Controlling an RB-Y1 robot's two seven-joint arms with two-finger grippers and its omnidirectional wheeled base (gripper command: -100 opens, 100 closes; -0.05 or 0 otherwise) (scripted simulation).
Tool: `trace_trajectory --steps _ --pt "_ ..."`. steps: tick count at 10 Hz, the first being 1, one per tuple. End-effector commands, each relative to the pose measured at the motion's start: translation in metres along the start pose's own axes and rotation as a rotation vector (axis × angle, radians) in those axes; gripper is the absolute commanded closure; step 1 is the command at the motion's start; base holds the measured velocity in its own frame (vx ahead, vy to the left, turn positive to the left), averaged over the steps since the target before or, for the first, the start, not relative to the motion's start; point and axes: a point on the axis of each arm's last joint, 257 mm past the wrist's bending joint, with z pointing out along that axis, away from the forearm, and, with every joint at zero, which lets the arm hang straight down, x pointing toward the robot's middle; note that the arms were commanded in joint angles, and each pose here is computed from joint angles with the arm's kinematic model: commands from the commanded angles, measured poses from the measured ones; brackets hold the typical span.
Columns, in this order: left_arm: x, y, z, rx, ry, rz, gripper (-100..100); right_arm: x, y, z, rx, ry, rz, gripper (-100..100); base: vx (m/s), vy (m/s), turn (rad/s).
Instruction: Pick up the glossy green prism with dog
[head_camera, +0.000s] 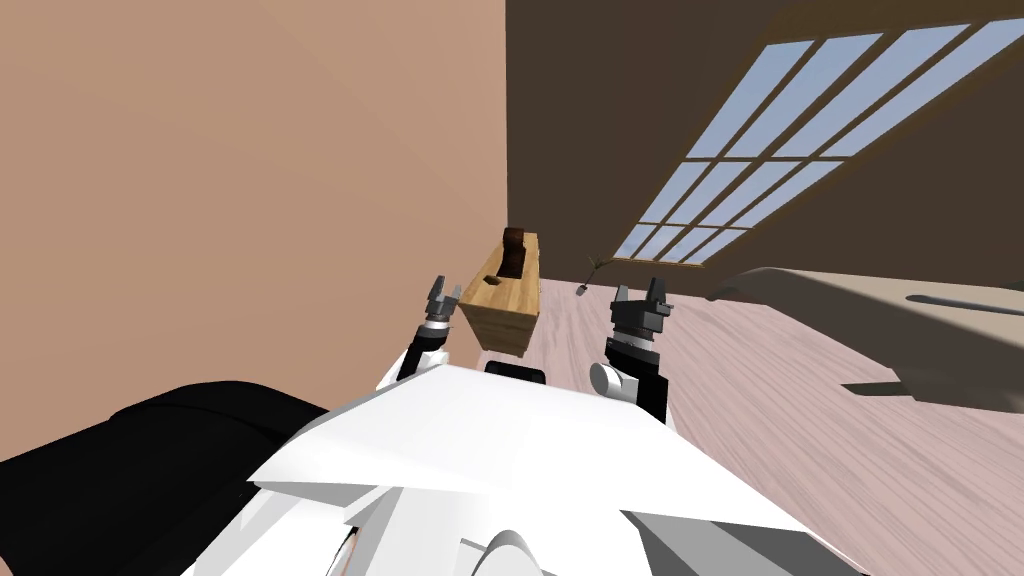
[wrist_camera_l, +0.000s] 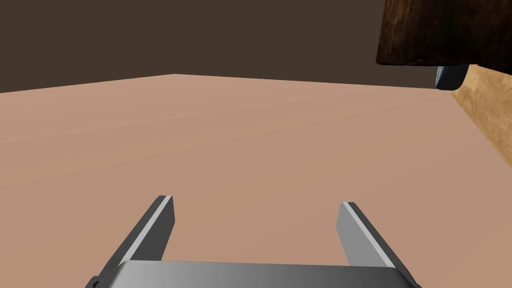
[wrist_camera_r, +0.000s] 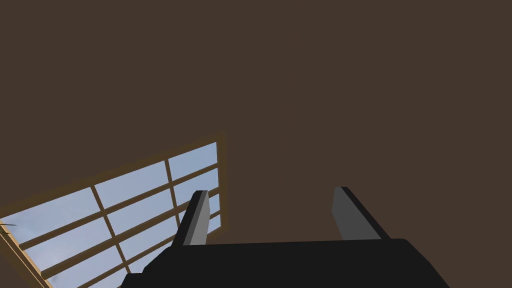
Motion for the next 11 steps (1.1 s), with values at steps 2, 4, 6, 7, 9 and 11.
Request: trace_trajectory --steps 2,4,6,7,9,11 --pt "-0.01 0.04 -0.025 -0.136 0.045 -0.032 -100 0.0 0.0 0.0 0.0 0.0 0.0 0 -0.016 -0.135 -0.061" --pt "-0.017 0.064 -0.042 -0.22 0.071 -0.048 -100 0.0 0.0 0.0 0.0 0.0 0.0 0 -0.012 -0.132 -0.035" --pt "-0.026 0.084 -0.059 -0.299 0.091 -0.06 -100 0.0 0.0 0.0 0.0 0.0 0.0 0 0.012 -0.108 -0.033" --pt "-0.026 0.083 -0.059 -0.306 0.113 -0.062 -100 0.0 0.0 0.0 0.0 0.0 0.0 0 0.013 -0.094 -0.021" --pt "-0.037 0.102 -0.078 -0.389 0.129 -0.077 -100 0.0 0.0 0.0 0.0 0.0 0.0 0 -0.002 -0.127 -0.037" --pt "-0.049 0.119 -0.099 -0.475 0.141 -0.093 -100 0.0 0.0 0.0 0.0 0.0 0.0 0 0.018 -0.135 -0.03"
